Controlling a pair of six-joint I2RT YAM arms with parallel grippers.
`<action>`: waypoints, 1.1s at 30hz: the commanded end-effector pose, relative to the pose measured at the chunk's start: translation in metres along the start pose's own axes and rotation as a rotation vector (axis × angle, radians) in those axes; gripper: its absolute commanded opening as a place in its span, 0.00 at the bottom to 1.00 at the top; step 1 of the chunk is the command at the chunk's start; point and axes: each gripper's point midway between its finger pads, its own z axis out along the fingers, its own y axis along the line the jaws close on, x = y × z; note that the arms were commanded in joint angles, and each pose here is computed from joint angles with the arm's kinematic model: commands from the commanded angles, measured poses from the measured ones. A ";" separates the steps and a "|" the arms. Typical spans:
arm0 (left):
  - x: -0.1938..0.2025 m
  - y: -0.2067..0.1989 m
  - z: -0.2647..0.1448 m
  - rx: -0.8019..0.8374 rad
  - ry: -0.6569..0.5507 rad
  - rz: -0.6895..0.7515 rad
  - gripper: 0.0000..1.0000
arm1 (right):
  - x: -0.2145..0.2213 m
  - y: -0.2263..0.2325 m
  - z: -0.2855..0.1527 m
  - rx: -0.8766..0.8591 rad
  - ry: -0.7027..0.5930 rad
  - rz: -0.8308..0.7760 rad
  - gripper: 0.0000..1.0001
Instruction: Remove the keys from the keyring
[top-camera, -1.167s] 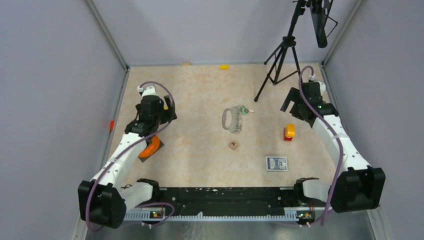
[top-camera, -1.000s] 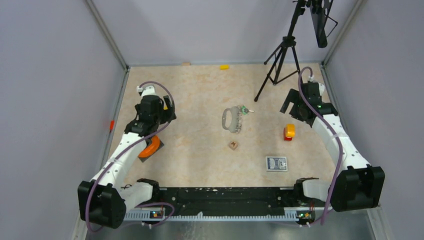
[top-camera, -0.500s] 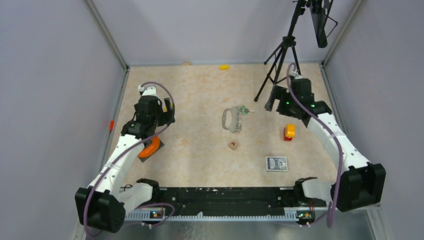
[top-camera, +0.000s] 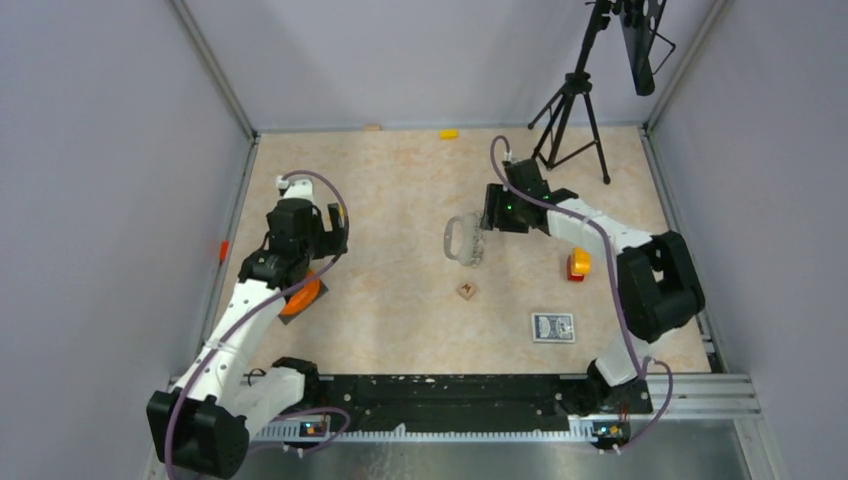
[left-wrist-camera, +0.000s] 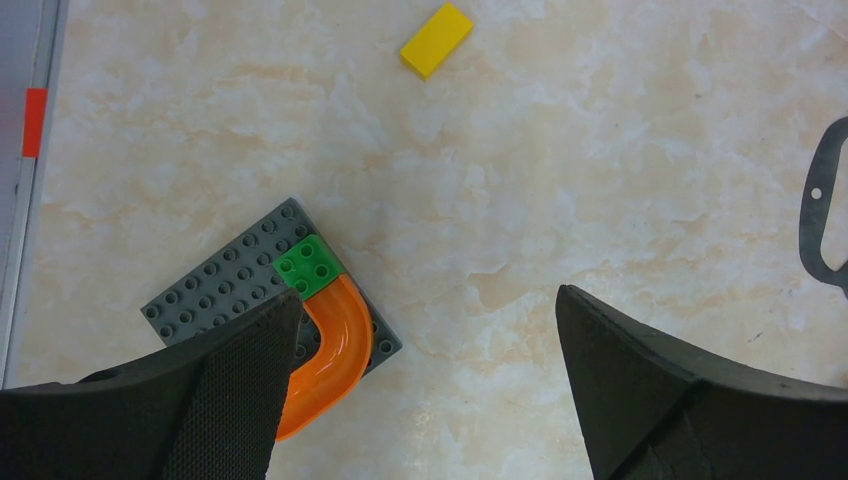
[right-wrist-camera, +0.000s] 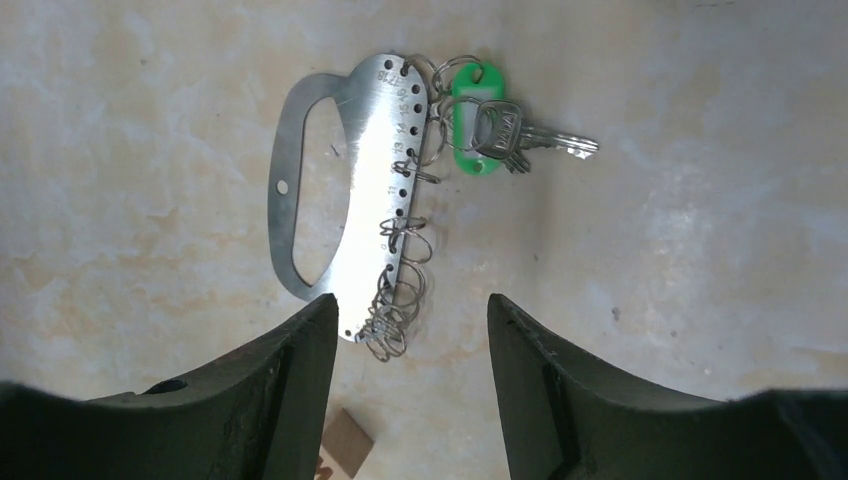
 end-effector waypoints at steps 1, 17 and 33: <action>-0.003 -0.001 -0.001 0.016 -0.020 0.013 0.98 | -0.014 0.029 0.023 -0.143 -0.016 -0.023 0.56; -0.002 -0.005 0.000 0.036 -0.014 0.018 0.98 | 0.022 0.013 0.069 -0.068 0.090 -0.043 0.50; 0.000 -0.006 0.001 0.043 -0.008 0.021 0.98 | 0.057 0.010 0.071 -0.047 0.141 -0.112 0.25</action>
